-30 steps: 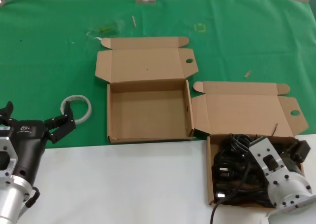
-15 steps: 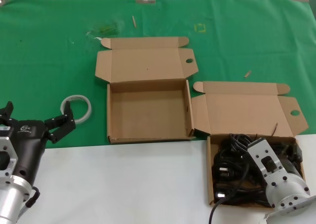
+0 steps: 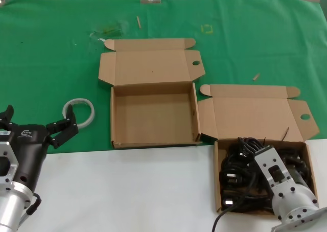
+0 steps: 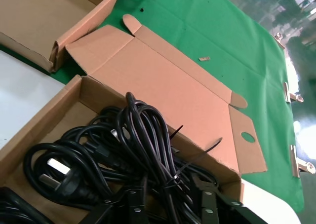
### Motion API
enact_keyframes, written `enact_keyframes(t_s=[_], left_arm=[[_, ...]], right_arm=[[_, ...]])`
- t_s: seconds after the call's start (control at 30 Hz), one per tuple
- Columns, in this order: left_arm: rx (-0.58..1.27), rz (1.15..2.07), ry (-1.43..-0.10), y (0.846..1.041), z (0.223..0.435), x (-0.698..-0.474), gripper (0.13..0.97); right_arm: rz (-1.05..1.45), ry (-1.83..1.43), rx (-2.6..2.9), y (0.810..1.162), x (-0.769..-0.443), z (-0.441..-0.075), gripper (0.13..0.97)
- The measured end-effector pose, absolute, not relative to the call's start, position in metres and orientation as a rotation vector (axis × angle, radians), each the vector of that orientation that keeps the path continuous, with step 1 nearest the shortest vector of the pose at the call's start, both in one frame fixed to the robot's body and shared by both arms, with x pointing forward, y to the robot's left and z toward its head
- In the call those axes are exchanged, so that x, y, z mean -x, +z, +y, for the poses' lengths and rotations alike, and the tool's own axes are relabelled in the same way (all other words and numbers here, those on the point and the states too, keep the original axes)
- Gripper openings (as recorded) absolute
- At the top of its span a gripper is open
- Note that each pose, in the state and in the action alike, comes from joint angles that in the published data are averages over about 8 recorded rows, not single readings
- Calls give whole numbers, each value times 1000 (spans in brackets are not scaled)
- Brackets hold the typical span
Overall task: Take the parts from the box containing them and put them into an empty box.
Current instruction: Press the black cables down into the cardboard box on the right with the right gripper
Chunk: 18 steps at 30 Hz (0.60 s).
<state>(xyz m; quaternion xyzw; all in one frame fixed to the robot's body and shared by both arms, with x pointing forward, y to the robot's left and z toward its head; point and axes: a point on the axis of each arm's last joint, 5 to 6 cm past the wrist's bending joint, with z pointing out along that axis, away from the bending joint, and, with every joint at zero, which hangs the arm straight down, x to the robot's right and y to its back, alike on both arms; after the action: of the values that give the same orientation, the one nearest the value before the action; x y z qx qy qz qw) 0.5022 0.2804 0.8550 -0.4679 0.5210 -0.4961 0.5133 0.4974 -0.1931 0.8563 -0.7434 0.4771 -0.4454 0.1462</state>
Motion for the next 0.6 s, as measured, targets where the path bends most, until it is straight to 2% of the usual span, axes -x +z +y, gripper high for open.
enact_keyframes(t_s=[0.1,0.4,0.6], left_arm=[[1125,1253,-1193,855,280,-502,965],[1125,1253,-1193,855,280,-502,965],[1125,1253,-1193,855,280,-502,965]], right_arm=[[1382,-1270,2127,855,-496,-191,344],[1397,-1238,2086,855,-492,-184,215],[1399,-1238,2062,859,-490,-182,198]])
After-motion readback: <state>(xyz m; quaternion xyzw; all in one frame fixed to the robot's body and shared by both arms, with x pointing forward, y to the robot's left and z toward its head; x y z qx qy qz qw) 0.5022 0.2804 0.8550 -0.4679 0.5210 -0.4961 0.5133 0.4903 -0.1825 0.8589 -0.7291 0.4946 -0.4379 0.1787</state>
